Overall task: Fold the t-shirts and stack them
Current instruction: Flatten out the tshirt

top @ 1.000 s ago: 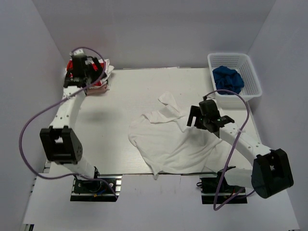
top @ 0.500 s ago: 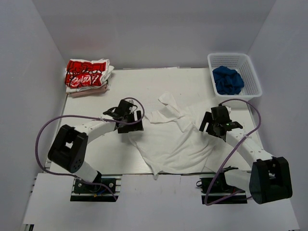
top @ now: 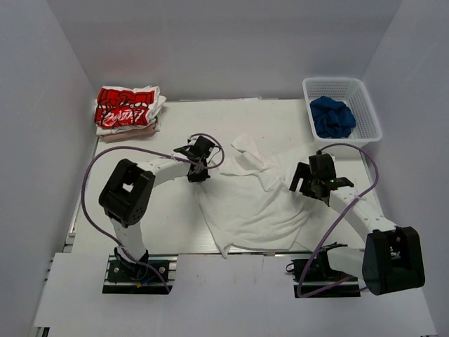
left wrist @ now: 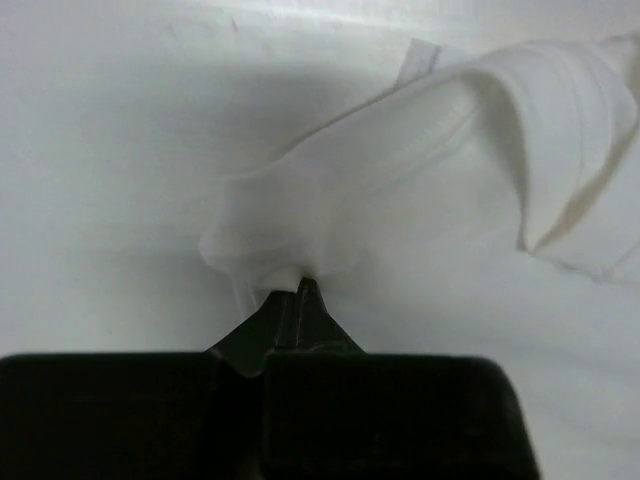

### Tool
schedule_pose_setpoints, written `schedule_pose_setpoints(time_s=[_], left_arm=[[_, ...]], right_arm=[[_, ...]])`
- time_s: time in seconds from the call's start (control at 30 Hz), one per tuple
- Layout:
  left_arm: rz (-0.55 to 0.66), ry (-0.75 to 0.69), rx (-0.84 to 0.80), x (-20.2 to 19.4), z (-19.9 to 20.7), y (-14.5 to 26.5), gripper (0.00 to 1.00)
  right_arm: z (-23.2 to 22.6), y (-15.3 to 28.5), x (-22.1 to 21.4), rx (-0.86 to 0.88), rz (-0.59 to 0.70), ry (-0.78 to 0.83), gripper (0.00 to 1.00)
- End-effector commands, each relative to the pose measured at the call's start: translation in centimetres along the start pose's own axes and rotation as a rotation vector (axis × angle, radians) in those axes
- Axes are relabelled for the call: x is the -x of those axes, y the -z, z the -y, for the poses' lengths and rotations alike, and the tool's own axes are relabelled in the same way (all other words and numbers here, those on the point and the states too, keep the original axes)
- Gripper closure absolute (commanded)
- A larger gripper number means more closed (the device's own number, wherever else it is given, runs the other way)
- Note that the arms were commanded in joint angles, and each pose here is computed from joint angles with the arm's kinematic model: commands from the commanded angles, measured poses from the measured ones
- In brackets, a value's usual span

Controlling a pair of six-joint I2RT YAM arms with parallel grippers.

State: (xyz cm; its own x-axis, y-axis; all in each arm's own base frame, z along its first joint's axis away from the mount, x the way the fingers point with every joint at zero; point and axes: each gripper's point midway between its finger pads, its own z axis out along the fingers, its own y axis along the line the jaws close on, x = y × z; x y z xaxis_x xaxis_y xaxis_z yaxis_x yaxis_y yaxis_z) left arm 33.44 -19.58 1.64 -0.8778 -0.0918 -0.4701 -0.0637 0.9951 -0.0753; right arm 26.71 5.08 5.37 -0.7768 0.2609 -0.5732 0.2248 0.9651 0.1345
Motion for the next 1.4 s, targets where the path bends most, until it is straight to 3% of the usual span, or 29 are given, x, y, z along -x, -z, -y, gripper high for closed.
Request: schedule_pose_setpoints(time_s=[0.0, 0.07, 0.1, 0.17, 0.2, 0.33, 0.4, 0.43, 0.47, 0.5, 0.63, 0.73, 0.77, 0.83, 0.87, 1.03, 1.2, 1.33, 1.37], left_arm=[[-0.001, 0.012, 0.27, 0.2, -5.2, -3.1, 1.0], [0.026, 0.036, 0.351, 2.0, -6.5, -3.9, 1.0], [0.082, 0.061, 0.366, 5.0, -6.2, -3.9, 1.0], [0.065, 0.074, 0.41, 6.7, -7.7, -5.9, 1.0], [0.103, 0.097, 0.365, 9.9, -6.6, -5.9, 1.0], [0.143, 0.097, 0.332, 15.7, -6.2, -6.1, 1.0], [0.153, 0.086, 0.288, 17.1, -5.7, -5.5, 0.74], [0.184, 0.099, 0.255, 18.3, -5.2, -3.7, 0.53], [0.171, 0.096, 0.249, 17.5, -5.4, -3.2, 0.15], [0.178, 0.098, 0.245, 17.3, -5.6, -2.3, 0.0], [0.213, 0.182, 0.176, 13.7, -6.5, 3.3, 0.0], [0.221, 0.289, 0.135, 8.5, -8.2, 7.2, 0.0], [0.169, 0.294, 0.155, 4.6, -9.6, 6.6, 0.0], [0.183, 0.35, 0.082, 2.7, -9.4, 8.7, 0.0], [0.119, 0.349, 0.068, -0.4, -9.7, 8.1, 0.0], [0.0, 0.355, -0.08, -7.0, -8.8, 7.7, 0.0], [-0.021, 0.307, -0.259, -8.5, -5.4, 7.2, 0.02], [-0.071, 0.275, -0.208, -10.0, -5.4, 4.8, 0.07], [-0.086, 0.264, -0.191, -10.6, -5.5, 4.5, 0.1]], right_arm=[[-0.8, 0.1, 0.9, 0.051, 0.034, 0.027, 0.1], [-1.3, 0.1, 1.3, 0.071, 0.047, 0.033, 0.1], [-1.1, 0.1, 1.4, 0.068, 0.046, 0.043, 0.1], [-1.1, 0.0, 1.6, 0.06, 0.048, 0.051, 0.1], [-1.0, -0.1, 1.5, 0.051, 0.042, 0.052, 0.1], [-1.1, 0.0, 1.8, 0.047, 0.02, 0.07, 0.1], [-1.1, 0.0, 1.8, 0.045, 0.012, 0.08, 0.1], [-1.4, 0.2, 1.6, 0.056, 0.004, 0.088, 0.1], [-1.6, 0.3, 1.6, 0.073, 0.0, 0.092, 0.1], [-2.7, 0.8, 0.8, 0.141, -0.038, 0.113, 0.1], [-6.6, 3.3, -2.6, 0.326, -0.092, 0.263, 0.1], [-8.0, 4.9, -6.1, 0.384, -0.175, 0.367, 0.1], [-8.8, 5.4, -7.4, 0.403, -0.199, 0.423, 0.1], [-9.3, 5.9, -9.8, 0.411, -0.249, 0.475, 0.1], [-9.8, 6.3, -11.0, 0.428, -0.266, 0.512, 0.1], [-9.8, 6.5, -15.4, 0.387, -0.347, 0.636, 0.1], [-8.9, 6.1, -16.6, 0.312, -0.342, 0.658, 0.13], [-7.8, 5.6, -17.3, 0.263, -0.35, 0.66, 0.24], [-7.7, 5.5, -17.5, 0.257, -0.356, 0.655, 0.33]])
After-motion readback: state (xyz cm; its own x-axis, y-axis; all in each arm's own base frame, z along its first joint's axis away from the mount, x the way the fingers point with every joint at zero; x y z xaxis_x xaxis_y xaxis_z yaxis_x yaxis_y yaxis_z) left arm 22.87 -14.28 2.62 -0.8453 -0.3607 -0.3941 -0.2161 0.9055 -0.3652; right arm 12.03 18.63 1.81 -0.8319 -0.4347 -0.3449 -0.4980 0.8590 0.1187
